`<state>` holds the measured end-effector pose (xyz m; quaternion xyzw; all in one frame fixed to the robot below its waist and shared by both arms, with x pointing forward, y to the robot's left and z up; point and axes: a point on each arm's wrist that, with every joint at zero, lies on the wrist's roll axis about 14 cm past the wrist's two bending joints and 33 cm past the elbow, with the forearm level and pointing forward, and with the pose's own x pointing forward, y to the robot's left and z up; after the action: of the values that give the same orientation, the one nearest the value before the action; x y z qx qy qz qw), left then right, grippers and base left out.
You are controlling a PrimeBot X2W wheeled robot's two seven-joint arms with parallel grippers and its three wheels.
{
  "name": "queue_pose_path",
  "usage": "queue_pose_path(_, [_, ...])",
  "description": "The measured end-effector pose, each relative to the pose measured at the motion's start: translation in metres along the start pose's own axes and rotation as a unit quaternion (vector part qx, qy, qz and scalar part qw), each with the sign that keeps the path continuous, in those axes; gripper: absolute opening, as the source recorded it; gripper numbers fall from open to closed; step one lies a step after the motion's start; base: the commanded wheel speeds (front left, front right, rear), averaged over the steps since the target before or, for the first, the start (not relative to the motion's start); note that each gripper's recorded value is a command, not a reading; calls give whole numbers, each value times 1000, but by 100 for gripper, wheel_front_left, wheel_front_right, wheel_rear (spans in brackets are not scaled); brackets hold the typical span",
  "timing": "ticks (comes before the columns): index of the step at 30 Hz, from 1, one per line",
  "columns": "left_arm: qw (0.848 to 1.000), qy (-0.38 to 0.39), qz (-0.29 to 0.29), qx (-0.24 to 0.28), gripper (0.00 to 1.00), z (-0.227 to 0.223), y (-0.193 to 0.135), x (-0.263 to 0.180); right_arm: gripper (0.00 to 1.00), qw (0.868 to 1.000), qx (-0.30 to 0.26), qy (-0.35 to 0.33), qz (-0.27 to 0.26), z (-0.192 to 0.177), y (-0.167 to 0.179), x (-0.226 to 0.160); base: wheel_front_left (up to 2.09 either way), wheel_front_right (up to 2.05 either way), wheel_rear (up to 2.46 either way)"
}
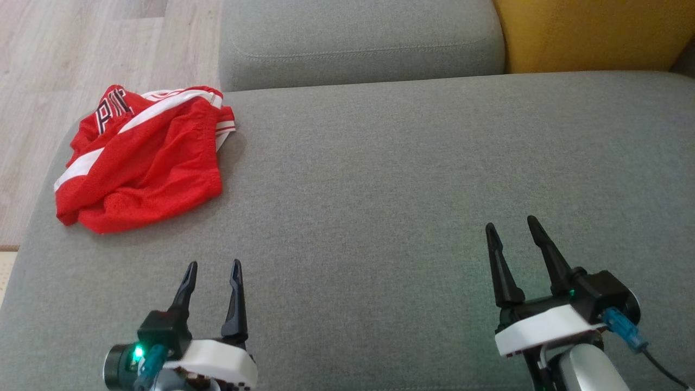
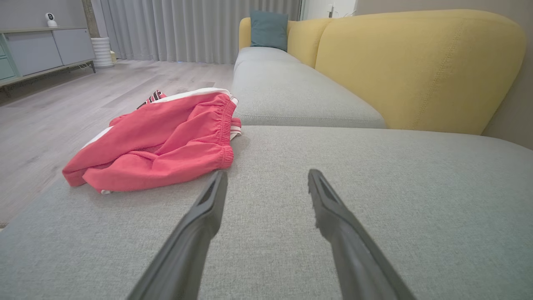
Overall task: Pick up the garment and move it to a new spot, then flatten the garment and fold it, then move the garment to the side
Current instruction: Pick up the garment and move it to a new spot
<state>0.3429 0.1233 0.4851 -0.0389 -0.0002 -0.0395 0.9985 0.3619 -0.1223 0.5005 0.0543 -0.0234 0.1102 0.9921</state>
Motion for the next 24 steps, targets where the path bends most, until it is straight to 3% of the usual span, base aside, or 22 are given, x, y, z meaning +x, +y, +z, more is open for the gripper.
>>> queue_pose_path(24, [1000,2,5,0,100,-2,2,0,100,1000,1,4,0,-3,0,1,0,0,0])
